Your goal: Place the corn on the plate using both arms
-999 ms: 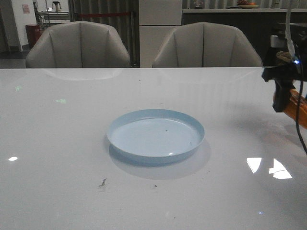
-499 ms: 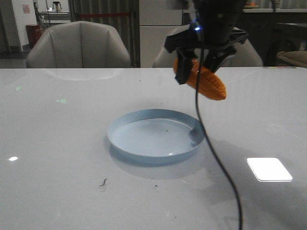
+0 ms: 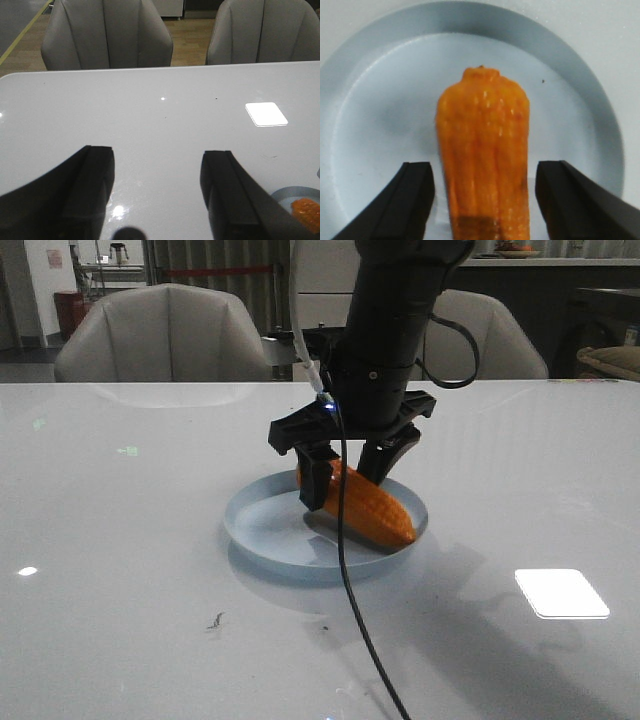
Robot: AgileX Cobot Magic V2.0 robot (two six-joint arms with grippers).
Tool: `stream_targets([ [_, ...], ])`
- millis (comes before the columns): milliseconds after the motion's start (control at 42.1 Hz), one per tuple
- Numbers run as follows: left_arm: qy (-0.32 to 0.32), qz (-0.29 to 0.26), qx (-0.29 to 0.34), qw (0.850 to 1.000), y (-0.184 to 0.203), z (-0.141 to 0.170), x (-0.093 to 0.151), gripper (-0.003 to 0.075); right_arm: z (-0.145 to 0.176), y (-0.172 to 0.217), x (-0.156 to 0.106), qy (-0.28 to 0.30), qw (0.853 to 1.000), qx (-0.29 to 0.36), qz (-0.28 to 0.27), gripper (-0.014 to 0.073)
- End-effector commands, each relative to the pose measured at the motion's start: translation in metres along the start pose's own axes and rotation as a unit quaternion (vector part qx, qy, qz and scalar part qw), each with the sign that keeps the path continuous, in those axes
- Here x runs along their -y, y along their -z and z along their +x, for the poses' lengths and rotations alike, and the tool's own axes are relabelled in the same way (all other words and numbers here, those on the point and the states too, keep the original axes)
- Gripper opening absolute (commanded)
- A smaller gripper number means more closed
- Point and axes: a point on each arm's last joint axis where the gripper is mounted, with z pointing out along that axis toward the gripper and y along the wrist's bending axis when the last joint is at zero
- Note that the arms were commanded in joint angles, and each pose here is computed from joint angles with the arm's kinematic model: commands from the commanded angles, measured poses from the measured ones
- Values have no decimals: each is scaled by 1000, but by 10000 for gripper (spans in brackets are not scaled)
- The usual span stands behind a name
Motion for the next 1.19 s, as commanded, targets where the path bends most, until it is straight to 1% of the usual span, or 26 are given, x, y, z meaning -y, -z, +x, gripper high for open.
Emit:
stream_targets([
  [0, 5, 1, 65, 998, 7, -19, 0, 448, -20, 36, -1, -3, 997, 79, -4, 619],
  [166, 5, 1, 65, 998, 7, -19, 0, 448, -26, 46, -2, -12, 995, 101, -12, 618],
  [285, 5, 1, 65, 998, 7, -19, 0, 448, -31, 73, 6, -21, 992, 121, -8, 615],
  [428, 5, 1, 65, 998, 7, -19, 0, 448, -33, 131, 25, -45, 983, 176, 5, 615],
  [571, 5, 1, 65, 998, 7, -19, 0, 448, -21, 204, 52, -71, 966, 246, 32, 615],
  [642, 5, 1, 65, 998, 7, -19, 0, 448, -7, 236, 64, -86, 959, 267, 48, 615],
  [713, 5, 1, 64, 998, 7, -19, 0, 448, 13, 263, 76, -103, 952, 279, 66, 615],
  [856, 5, 1, 61, 998, 7, -19, 0, 448, 61, 286, 89, -129, 945, 281, 107, 615],
  [903, 5, 1, 59, 998, 7, -18, 0, 448, 78, 286, 90, -136, 945, 275, 115, 615],
  [975, 5, 1, 57, 998, 7, -18, 0, 448, 103, 293, 88, -146, 939, 285, 127, 615],
  [1165, 5, 1, 58, 998, 7, -18, 0, 448, 157, 304, 70, -155, 928, 307, 141, 615],
])
